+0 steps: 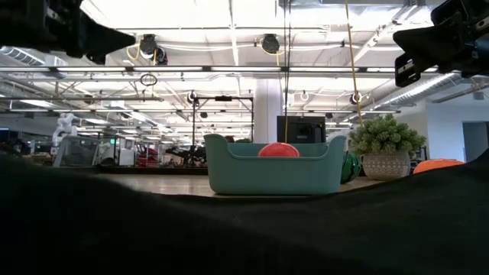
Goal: Pick and placing Produce into tupperware
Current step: Put the green watermelon into the blue bin
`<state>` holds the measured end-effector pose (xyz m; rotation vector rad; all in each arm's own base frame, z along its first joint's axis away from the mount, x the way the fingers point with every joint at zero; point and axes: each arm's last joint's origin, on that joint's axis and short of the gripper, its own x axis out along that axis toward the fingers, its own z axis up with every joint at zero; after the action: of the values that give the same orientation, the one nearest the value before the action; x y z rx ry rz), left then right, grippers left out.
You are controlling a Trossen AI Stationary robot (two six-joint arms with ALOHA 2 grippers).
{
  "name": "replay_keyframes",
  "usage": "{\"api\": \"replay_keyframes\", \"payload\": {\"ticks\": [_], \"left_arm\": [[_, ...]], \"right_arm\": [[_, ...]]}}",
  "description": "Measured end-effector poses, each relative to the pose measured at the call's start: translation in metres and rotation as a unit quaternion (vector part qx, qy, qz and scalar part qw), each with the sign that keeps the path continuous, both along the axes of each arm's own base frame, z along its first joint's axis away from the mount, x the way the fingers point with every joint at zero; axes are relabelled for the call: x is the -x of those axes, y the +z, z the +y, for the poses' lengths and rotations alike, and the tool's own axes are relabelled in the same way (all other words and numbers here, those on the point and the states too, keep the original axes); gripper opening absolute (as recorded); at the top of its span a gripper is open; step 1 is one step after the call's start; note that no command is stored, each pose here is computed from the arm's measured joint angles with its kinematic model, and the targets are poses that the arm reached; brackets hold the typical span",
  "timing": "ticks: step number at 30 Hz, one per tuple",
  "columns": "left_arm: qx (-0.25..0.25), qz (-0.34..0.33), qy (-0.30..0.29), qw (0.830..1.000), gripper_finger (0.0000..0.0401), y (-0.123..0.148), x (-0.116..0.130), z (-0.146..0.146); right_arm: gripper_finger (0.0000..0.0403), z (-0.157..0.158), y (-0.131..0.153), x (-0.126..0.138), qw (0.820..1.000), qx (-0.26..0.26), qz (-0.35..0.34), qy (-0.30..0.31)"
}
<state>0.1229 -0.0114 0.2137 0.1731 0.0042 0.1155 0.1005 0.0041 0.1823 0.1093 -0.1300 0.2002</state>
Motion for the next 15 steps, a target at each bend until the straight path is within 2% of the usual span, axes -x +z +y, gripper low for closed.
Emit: {"api": "replay_keyframes", "payload": {"ticks": [7,15], "left_arm": [[0.001,0.010,0.003,1.000,0.0000,-0.012,0.000,-0.001],[0.024,0.050,-0.021,0.998,0.0006,-0.021,0.000,-0.002]], "right_arm": [[0.0000,0.000,0.000,0.000,1.000,0.010,-0.001,-0.001],[0.0000,0.000,0.000,0.000,1.000,0.013,-0.002,-0.001]]}}
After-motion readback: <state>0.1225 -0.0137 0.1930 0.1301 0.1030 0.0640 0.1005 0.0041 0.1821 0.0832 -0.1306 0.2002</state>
